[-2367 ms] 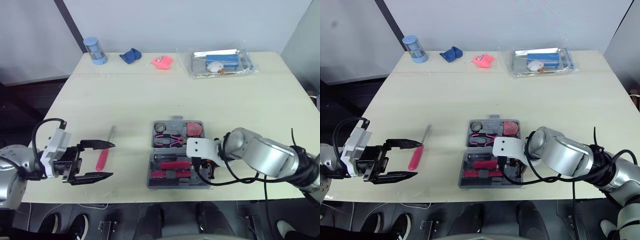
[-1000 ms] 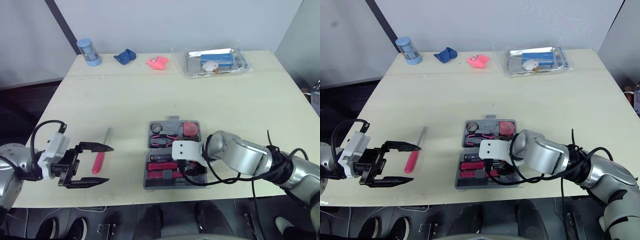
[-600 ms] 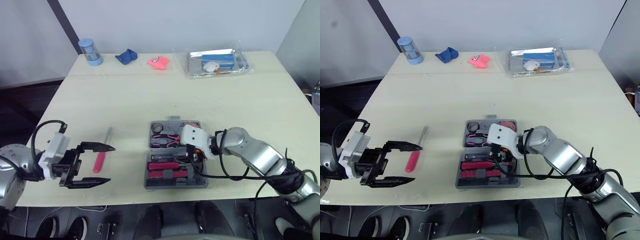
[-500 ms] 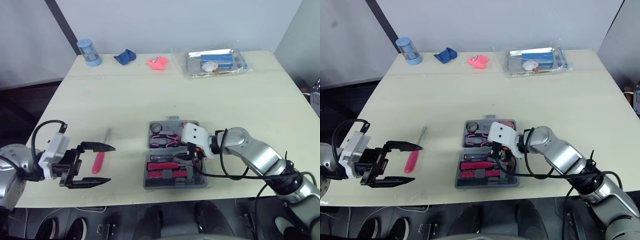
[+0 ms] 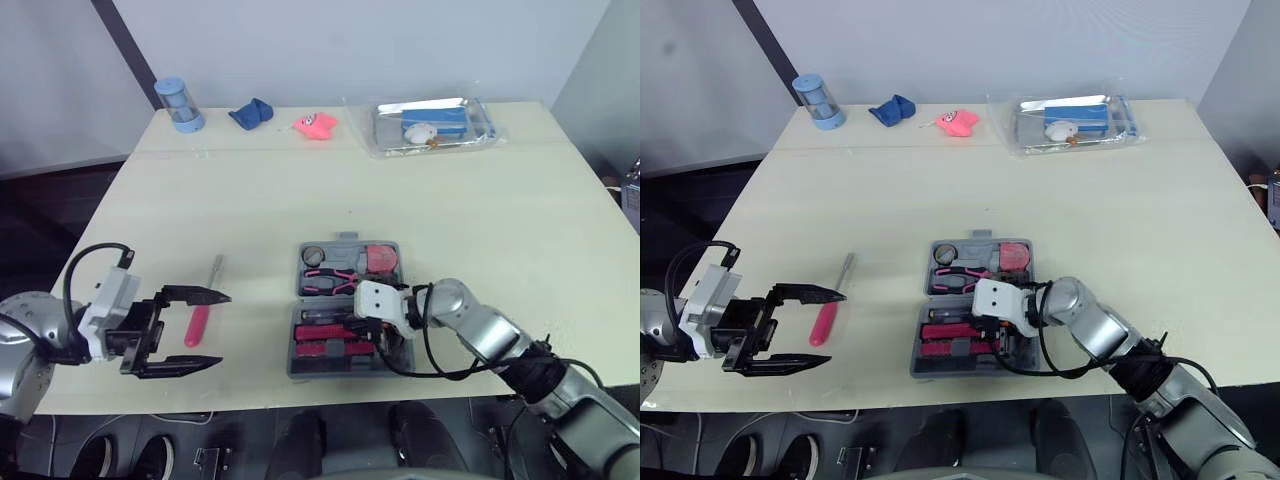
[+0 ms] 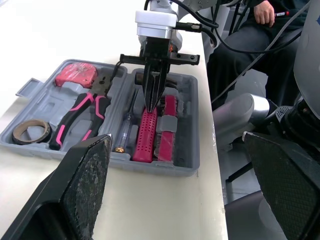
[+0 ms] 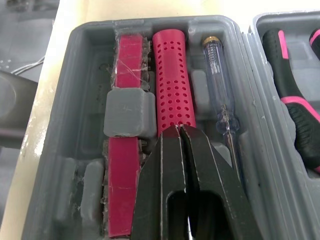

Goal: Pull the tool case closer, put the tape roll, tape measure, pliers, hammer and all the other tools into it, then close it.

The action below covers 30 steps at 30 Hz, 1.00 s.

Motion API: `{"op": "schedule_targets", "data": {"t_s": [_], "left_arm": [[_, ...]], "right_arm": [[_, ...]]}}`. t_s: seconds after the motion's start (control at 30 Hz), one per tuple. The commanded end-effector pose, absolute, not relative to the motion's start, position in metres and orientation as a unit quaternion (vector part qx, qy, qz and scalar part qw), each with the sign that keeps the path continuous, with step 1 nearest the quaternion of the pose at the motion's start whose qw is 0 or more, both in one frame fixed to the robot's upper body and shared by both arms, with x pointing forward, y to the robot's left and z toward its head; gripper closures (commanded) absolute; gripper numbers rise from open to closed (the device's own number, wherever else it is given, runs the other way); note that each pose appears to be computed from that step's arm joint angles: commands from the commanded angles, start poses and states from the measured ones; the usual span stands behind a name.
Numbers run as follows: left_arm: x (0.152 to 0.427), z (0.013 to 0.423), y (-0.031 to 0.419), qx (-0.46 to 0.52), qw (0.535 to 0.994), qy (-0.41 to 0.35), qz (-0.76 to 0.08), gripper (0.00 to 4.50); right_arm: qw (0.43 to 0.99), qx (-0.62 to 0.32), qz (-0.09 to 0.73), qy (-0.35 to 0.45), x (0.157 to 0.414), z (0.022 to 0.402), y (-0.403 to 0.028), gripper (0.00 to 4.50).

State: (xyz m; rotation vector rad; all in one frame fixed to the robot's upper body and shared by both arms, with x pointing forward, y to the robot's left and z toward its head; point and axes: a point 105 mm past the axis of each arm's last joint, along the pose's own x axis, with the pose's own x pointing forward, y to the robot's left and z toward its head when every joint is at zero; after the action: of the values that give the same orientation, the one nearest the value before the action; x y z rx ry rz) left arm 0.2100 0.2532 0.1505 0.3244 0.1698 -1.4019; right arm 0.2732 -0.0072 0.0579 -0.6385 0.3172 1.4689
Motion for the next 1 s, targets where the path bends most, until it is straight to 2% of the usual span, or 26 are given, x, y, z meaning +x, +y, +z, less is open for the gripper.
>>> {"op": "schedule_targets", "data": {"t_s": [0.03,0.2,0.27,0.3,0.4,0.63,0.77,0.93,1.0], "left_arm": [[0.205,0.154,0.254,0.154,0.737,0.068,-0.655,0.0],[0.206,0.153,0.258,0.145,0.749,0.065,-0.644,0.0],[0.208,0.155,0.261,0.133,0.763,0.057,-0.629,0.0],[0.208,0.156,0.262,0.13,0.769,0.055,-0.624,0.0],[0.213,0.159,0.27,0.104,0.805,0.038,-0.582,0.0],[0.233,0.154,0.308,0.051,0.91,0.002,-0.412,0.0],[0.236,0.146,0.333,0.03,0.943,-0.006,-0.331,0.0],[0.229,0.117,0.378,0.034,0.976,0.034,-0.211,0.0],[0.225,0.111,0.395,0.03,0.985,0.039,-0.163,0.0]], "right_arm": [[0.679,-0.294,0.656,0.148,0.269,0.051,-0.009,4.45],[0.721,-0.229,0.647,0.09,0.273,0.088,-0.006,4.45],[0.755,-0.185,0.628,0.019,0.278,0.117,-0.012,4.45],[0.765,-0.171,0.621,-0.012,0.279,0.128,-0.015,4.45],[0.808,-0.148,0.57,-0.028,0.284,0.138,-0.048,4.45],[0.898,-0.103,0.428,0.001,0.283,0.122,-0.142,4.45],[0.931,-0.095,0.352,0.012,0.274,0.108,-0.189,4.45],[0.97,-0.097,0.221,0.024,0.258,0.092,-0.258,4.45],[0.978,-0.087,0.186,0.028,0.25,0.087,-0.278,3.94]]}}
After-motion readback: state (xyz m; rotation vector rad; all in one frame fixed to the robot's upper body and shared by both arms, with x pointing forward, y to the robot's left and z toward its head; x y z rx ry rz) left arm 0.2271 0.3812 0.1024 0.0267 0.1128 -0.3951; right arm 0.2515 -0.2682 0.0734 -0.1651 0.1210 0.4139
